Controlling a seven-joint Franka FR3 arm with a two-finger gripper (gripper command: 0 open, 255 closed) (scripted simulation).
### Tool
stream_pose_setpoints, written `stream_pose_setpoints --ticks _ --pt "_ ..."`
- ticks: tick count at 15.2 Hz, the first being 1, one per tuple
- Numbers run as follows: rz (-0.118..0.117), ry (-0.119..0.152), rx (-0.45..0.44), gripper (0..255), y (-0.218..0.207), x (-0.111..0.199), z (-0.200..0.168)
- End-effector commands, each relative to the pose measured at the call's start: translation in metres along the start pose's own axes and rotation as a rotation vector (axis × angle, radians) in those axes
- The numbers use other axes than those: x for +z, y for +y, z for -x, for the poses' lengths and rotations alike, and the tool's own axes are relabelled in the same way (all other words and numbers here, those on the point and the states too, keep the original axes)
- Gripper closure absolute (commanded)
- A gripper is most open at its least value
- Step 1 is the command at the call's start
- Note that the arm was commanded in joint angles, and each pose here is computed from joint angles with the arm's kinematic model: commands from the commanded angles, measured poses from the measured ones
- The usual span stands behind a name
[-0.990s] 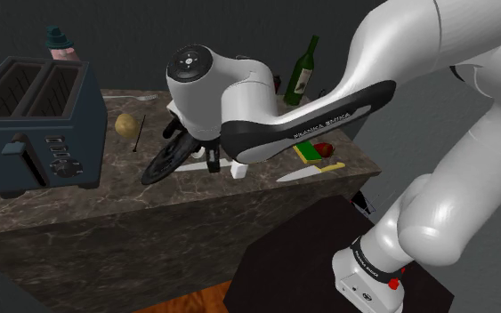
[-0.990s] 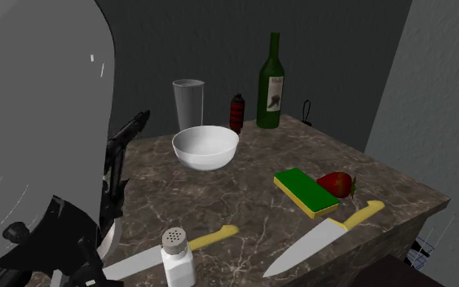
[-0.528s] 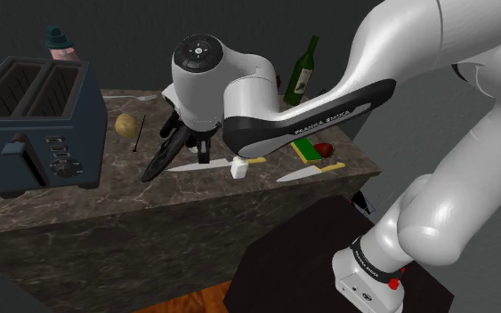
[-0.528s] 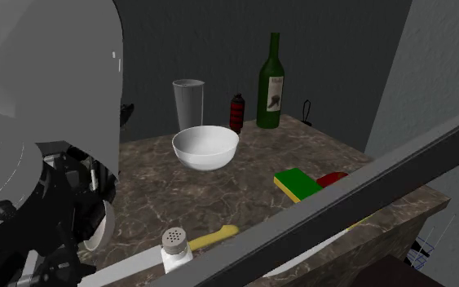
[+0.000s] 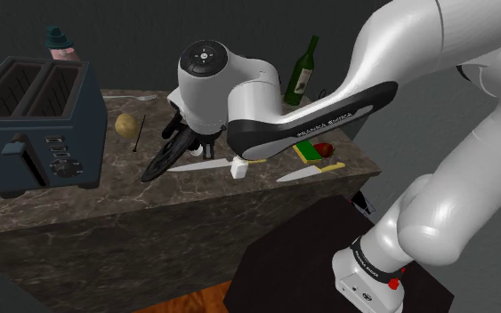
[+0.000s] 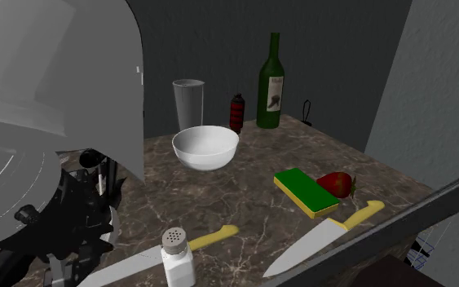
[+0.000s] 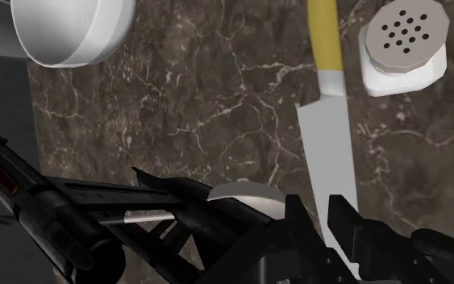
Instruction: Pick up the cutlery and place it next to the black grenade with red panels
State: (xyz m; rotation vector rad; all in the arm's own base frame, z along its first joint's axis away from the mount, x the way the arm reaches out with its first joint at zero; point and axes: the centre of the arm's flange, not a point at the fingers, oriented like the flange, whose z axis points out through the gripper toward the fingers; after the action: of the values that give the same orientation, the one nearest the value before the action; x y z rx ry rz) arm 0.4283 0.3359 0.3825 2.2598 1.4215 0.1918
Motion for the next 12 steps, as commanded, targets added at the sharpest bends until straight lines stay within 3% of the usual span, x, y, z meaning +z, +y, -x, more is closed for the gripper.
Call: stream_pose_setpoints --ticks 1,6,7,8,12 --pt "-0.062 -0.039 -0.039 255 -0.02 0.031 -0.006" --pt "-0.061 -0.038 -0.04 255 -0.022 0.039 -0.005" --pt "-0.004 0.001 -0.005 255 -0.004 0.002 0.003" --pt "-0.004 0.001 -0.005 0 -0.004 0.002 0.003" --pt "-0.532 0.126 -0.21 0 0.086 0.06 0.05"
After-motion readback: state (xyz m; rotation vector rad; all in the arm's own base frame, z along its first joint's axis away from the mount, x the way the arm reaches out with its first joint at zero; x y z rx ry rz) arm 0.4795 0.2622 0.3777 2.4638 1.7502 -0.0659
